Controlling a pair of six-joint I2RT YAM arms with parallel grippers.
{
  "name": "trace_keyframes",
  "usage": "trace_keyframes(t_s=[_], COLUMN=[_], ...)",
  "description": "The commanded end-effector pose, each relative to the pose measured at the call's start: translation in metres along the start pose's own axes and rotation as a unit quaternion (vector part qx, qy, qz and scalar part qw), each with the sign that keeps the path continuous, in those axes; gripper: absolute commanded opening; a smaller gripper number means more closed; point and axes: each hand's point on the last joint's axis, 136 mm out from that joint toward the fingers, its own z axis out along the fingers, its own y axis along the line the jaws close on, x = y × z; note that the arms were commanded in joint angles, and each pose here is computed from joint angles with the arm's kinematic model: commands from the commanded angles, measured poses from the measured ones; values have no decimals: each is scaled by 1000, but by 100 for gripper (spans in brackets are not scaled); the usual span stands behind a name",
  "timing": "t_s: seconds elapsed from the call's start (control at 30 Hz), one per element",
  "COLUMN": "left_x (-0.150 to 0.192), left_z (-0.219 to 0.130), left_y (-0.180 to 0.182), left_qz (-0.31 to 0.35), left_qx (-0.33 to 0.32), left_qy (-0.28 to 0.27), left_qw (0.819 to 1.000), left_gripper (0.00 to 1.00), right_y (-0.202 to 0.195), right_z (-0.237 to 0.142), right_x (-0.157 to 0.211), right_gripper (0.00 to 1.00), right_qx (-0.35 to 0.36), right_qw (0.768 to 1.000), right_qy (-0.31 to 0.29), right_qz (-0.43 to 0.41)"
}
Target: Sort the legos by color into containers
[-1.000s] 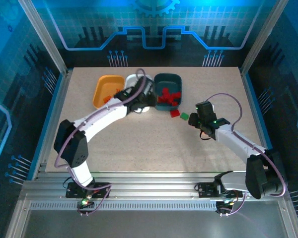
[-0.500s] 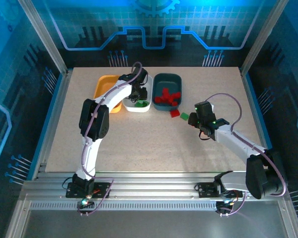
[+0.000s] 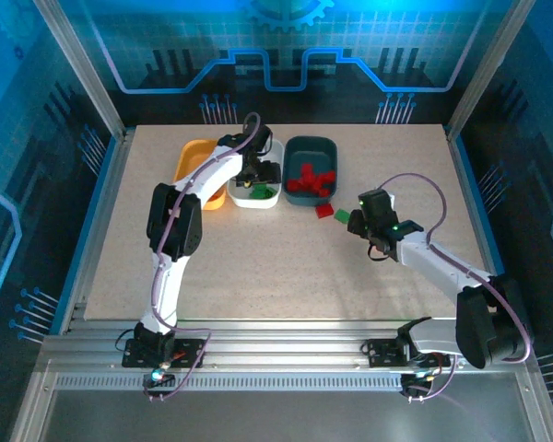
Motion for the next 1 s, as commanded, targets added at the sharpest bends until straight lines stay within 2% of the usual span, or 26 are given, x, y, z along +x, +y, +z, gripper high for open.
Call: trace_keyframes(t_s=[0.0,0.1,0.17,0.27,0.4,0.53,0.67,0.83,0.97], left_x=[-24,-20,-7,28,85,136,165,172,166], left_z=[-68,-110,-133,-154,-160,-150,-137,-136,-136], left_y=[-18,-27,-32,-34,-25,0,18,24,21], left_qz=[-17,-43,-60,-82,-103,-126,-150,-141,-143], left_qx=[54,110,152,212,257,243,230,212,218], left_qy=[-57,-101,-124,-135,-131,-118,-103,-92,-98], left_qw=[997,988,979,965,952,955,956,963,960], left_gripper=[93,99,99,99,99,99,99,99,99], right_y=[-14,-29,-30,-24,-34,-51,-63,-61,-60], right_z=[-1,6,16,27,24,20,26,39,49], right_x=[-4,1,8,14,12,9,14,24,31], right_gripper=[61,63,62,58,58,59,59,58,58], right_qx=[46,74,53,11,23,48,59,55,61], right_qw=[999,996,996,995,994,992,987,983,980], right_qy=[-11,9,35,57,55,47,70,112,138], right_qz=[9,39,63,84,93,105,130,131,126])
